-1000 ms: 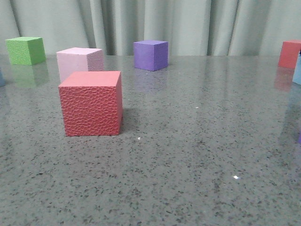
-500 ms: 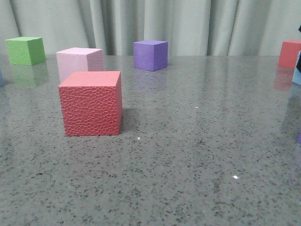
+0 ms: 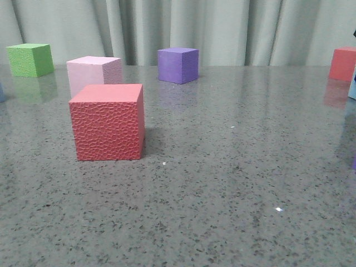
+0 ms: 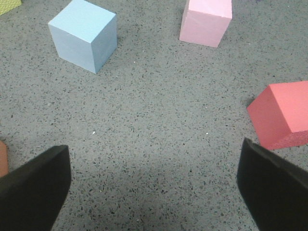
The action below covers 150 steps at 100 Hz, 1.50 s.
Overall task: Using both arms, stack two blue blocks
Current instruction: 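Close the right gripper on the light-blue cube and lift it, then carry the light-blue cube with the right gripper and lower it onto the table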
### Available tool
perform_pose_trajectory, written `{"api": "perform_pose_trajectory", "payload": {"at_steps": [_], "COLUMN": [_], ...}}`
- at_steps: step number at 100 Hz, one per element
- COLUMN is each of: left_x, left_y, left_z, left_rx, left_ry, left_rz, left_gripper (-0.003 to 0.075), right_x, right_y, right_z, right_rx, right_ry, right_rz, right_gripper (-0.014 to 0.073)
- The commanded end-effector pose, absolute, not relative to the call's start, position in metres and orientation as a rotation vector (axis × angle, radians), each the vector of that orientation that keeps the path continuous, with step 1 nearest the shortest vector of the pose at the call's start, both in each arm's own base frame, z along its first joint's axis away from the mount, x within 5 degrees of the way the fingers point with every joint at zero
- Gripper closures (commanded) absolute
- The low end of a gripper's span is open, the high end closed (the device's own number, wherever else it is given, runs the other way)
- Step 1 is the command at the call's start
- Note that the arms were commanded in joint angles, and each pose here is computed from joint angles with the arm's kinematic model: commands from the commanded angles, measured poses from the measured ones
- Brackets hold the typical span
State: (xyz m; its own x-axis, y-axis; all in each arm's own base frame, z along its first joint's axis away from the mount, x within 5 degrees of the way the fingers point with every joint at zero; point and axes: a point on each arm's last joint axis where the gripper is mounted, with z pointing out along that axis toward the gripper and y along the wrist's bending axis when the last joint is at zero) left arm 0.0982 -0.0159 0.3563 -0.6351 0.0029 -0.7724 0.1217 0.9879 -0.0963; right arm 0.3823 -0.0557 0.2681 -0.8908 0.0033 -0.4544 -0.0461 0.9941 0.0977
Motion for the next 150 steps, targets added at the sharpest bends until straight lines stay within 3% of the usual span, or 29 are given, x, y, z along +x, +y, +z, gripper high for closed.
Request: {"api": "perform_pose_trajectory", "payload": {"at_steps": [1,27,48,94,150], "left_x": [0.102,0.102,0.102,0.102,0.102], "left_y": [-0.016,-0.016,-0.016,-0.016,-0.016], "left_z": [0.371,0.371,0.371,0.371,0.37], "left_rx": [0.065,0.065,0.065,0.065,0.065], "left_ry": [2.16,2.16,2.16,2.161,2.166], "left_rz": [-0.19,-0.19,-0.19,-0.19,-0.19], "left_gripper": [0.0062,0.0062,0.0062,0.0062,0.0062], "right_x": [0.376,0.359,0.347,0.344,0.362], "right_y": [-0.054,-0.041,-0.012,0.099,0.17], "right_z": [0.308,0.356,0.376,0.378,0.358], "right_rx": [-0.027,0.004,-0.006,-0.108,-0.102], "right_ry": [2.557,2.499,2.509,2.451,2.509], "right_rz": [0.124,0.184,0.257,0.449,0.477], "right_gripper": [0.0232,0.0232,0.0232,0.0232,0.0232]}}
